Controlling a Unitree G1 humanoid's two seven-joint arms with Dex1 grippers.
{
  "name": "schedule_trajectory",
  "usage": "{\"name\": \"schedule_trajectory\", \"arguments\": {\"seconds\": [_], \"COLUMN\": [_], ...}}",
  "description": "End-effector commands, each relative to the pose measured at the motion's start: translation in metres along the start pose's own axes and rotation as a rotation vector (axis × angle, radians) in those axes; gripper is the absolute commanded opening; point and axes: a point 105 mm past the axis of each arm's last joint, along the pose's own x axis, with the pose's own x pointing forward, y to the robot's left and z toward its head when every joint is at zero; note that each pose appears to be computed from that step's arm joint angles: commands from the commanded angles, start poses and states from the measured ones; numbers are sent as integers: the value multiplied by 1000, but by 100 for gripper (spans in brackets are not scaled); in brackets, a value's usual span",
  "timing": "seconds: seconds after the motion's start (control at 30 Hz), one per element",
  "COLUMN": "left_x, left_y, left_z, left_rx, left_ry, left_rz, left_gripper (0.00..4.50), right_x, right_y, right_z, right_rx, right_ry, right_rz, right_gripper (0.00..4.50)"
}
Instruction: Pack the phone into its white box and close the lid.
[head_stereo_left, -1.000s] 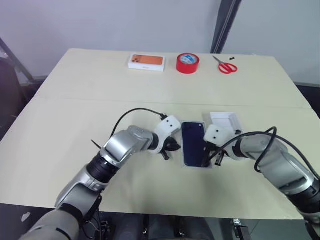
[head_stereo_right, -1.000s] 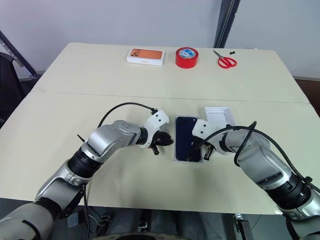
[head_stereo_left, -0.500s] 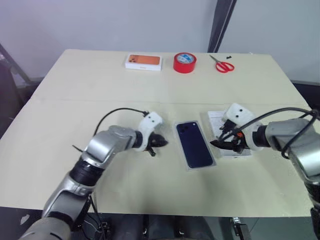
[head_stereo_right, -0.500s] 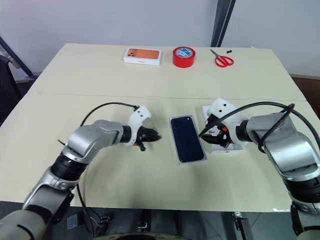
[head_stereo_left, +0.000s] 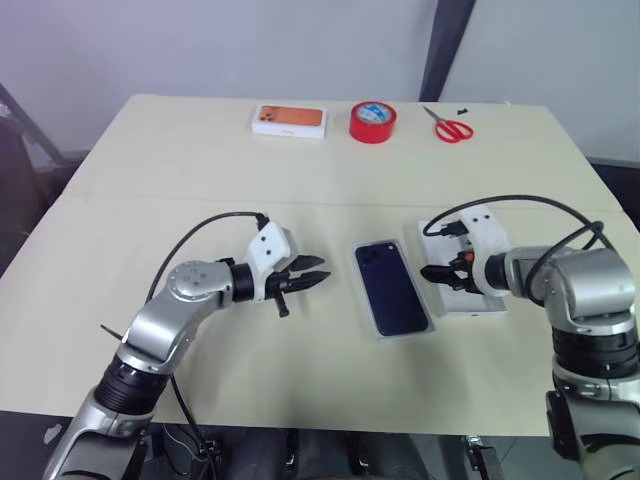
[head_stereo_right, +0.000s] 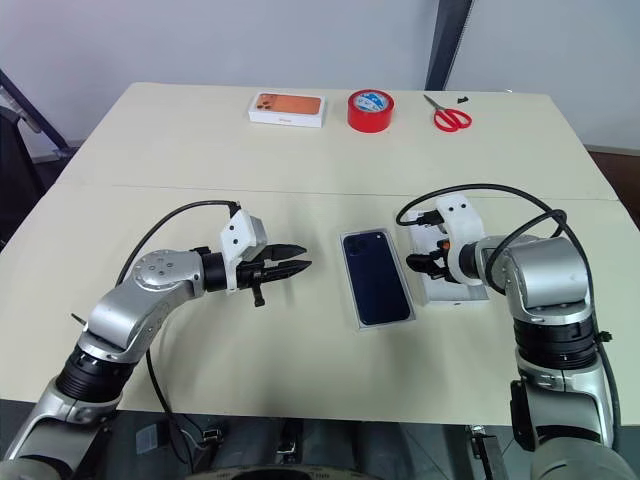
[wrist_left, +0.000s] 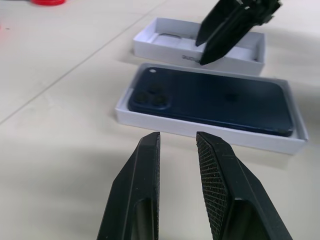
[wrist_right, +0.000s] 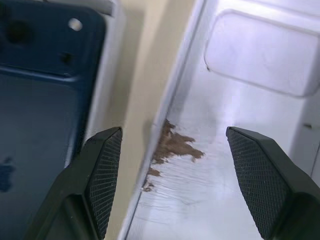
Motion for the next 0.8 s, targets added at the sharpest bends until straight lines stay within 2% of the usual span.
{"name": "schedule_trajectory", "arguments": {"seconds": [0.03,0.07,0.1,0.2,0.23,0.3,0.43,0.53,0.63,0.73,0.8], "left_x": [-4,-4,-5,-7,-8,-11,-25,-40,-47,-50,-50], "left_y": [-3,-4,-4,-2,-1,2,18,37,47,51,53], "left_z": [12,12,12,10,8,5,1,-3,-5,-4,-3], "left_rx": [24,21,17,3,1,-7,-46,-96,-95,-79,-71], "left_ry": [-61,-63,-67,-68,-65,-61,-71,-86,-79,-72,-70], "left_rz": [7,6,8,31,43,67,183,300,355,368,368], "left_gripper": [119,119,119,119,119,119,119,119,119,119,119], "right_x": [-2,-2,-2,-5,-6,-9,-24,-38,-43,-52,-56], "right_y": [-1,1,2,3,2,0,-2,26,68,118,140], "right_z": [1,0,0,2,5,11,47,77,86,78,65], "right_rx": [-1,-7,-11,-17,-18,-5,103,178,223,269,380], "right_ry": [-15,-14,-17,-31,-40,-66,-228,-372,-411,-375,-323], "right_rz": [-27,-23,-19,-19,-22,-26,39,313,608,886,974], "right_gripper": [269,229,163,17,3,3,3,3,3,3,3]}}
